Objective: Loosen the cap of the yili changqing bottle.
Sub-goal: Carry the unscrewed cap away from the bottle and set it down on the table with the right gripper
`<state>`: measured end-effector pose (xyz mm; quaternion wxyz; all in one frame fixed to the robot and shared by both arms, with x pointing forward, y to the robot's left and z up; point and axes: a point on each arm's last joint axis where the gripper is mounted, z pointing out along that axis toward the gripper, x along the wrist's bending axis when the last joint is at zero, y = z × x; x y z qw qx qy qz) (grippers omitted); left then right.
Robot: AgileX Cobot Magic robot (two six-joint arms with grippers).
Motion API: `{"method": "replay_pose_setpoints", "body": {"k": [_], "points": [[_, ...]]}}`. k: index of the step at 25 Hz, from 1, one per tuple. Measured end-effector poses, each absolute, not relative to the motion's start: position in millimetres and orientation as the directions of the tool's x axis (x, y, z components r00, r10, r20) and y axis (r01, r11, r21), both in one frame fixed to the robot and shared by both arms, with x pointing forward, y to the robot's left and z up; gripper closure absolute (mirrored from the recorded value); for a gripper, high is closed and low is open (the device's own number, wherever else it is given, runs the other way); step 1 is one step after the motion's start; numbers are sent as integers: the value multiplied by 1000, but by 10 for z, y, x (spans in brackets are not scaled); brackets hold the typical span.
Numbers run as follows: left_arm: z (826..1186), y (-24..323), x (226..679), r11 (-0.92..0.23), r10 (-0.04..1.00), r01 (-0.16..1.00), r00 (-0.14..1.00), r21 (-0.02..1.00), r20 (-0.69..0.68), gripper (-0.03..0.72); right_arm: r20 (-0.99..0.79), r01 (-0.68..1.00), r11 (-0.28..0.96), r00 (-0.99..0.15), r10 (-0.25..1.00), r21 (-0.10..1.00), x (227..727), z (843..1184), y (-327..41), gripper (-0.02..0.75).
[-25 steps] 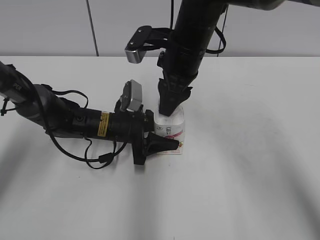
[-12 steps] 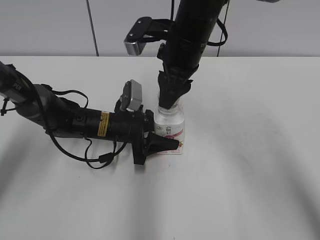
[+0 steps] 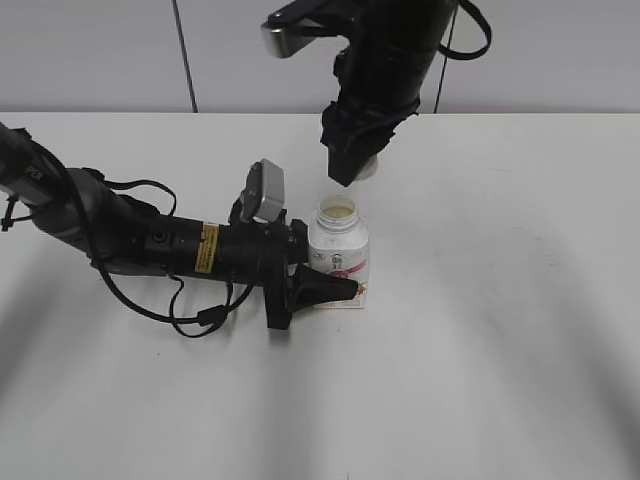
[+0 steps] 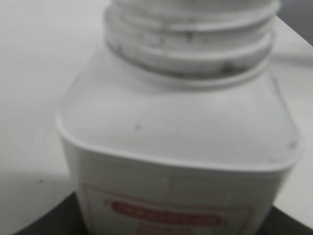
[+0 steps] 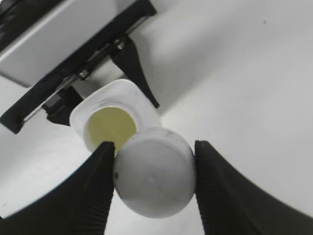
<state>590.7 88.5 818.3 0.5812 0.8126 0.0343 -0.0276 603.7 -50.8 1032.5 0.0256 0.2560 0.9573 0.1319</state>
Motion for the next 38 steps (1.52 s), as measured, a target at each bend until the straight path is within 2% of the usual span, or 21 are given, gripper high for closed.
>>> {"method": "replay_pose_setpoints", "body": {"k": [5, 14, 18, 22, 31, 38], "points": [[8181, 886, 5908, -323, 28, 97, 995, 941, -93, 312, -27, 670, 707, -722, 692, 227, 6089, 10319, -594, 347], [8180, 886, 5909, -325, 30, 102, 995, 940, -97, 312, 10, 761, 615, -630, 776, 208, 6108, 10288, -801, 349], [8179, 886, 5910, -325, 32, 105, 994, 940, -100, 312, 71, 815, 526, -556, 828, 242, 6072, 10234, -1086, 349], [8178, 887, 5911, -327, 33, 105, 994, 939, -100, 312, 119, 879, 384, -429, 895, 282, 6016, 10149, -1499, 349], [8176, 887, 5910, -329, 33, 107, 994, 938, -102, 312, 127, 964, 87, -122, 984, 251, 5809, 9685, -2435, 349], [8180, 886, 5913, -330, 32, 105, 994, 938, -100, 312, 116, 966, -16, -14, 993, 258, 5738, 9368, -2745, 349]]}}
